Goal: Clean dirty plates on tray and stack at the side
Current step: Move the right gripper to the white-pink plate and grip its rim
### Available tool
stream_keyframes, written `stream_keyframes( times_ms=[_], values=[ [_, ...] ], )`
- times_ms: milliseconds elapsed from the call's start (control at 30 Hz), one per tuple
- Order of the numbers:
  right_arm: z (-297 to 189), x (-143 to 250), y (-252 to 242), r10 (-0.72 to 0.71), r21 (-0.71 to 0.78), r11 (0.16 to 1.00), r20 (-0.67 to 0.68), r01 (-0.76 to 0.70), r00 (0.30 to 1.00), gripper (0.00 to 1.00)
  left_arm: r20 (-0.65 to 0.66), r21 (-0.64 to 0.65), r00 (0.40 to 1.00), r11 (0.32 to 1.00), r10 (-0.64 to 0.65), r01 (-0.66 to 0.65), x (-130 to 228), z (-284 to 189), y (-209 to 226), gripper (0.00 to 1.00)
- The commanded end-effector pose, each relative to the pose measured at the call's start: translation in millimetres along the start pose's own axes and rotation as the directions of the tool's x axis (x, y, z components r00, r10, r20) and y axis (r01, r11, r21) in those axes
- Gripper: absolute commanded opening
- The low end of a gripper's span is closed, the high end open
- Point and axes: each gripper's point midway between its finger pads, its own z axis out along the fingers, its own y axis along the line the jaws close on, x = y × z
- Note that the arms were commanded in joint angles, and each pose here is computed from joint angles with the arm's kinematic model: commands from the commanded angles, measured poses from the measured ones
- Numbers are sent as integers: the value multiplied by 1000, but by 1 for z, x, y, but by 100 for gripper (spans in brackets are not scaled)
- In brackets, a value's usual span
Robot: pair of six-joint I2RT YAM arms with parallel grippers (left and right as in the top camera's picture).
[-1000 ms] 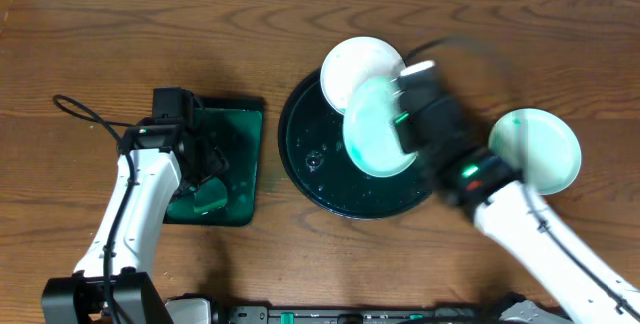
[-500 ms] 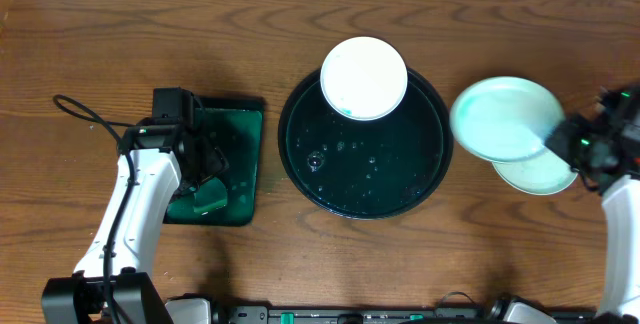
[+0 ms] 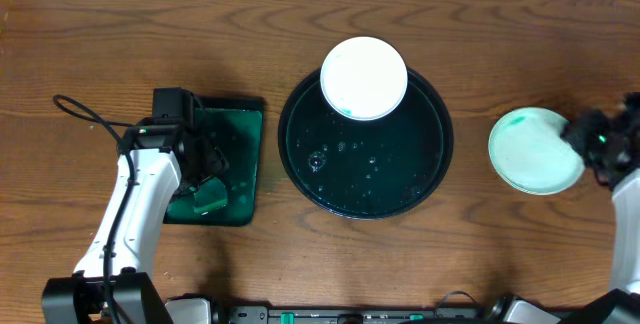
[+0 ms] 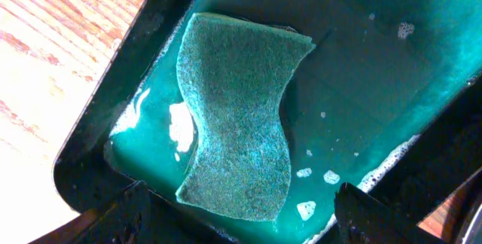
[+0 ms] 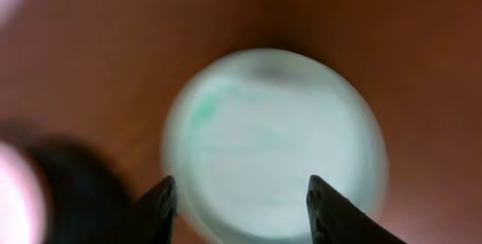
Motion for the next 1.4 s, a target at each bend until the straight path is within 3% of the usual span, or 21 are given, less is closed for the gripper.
stream_keyframes(
  times_ms=[0,100,233,367,600,733,767,833,867,900,1267,1367],
  values=[
    [-17,17,99,-234,-356,906,26,228,972,53,-3,-4,1000,1000,2,-2,0,0,2,79],
    [-19,36,153,-383,-439,813,92,382,919,52,-3,-4,1000,1000,2,-2,0,0,2,79],
    [-4,72,207,-554,-420,709,164,566,816,58,-3,-4,1000,1000,2,-2,0,0,2,79],
    [30,107,244,-634,-420,641,181,642,752,64,-3,-4,1000,1000,2,-2,0,0,2,79],
    [120,113,265,-671,-410,669,25,620,741,66,-3,-4,1000,1000,2,-2,0,0,2,79],
    [166,115,260,-676,-341,708,-75,618,733,79,-3,-4,1000,1000,2,-2,0,0,2,79],
    [179,119,253,-658,-317,736,-128,598,742,75,-3,-4,1000,1000,2,-2,0,0,2,79],
    [185,127,247,-646,-311,752,-173,581,743,60,-3,-4,1000,1000,2,-2,0,0,2,79],
    [185,133,241,-622,-299,776,-216,556,752,17,-3,-4,1000,1000,2,-2,0,0,2,79],
    [183,136,240,-618,-302,780,-231,549,751,1,-3,-4,1000,1000,2,-2,0,0,2,79],
    [107,128,242,-629,-331,772,-274,543,728,1,-3,-4,1000,1000,2,-2,0,0,2,79],
    [83,141,225,-623,-312,782,-365,540,692,1,-3,-3,1000,1000,2,-2,0,0,2,79]
  ],
)
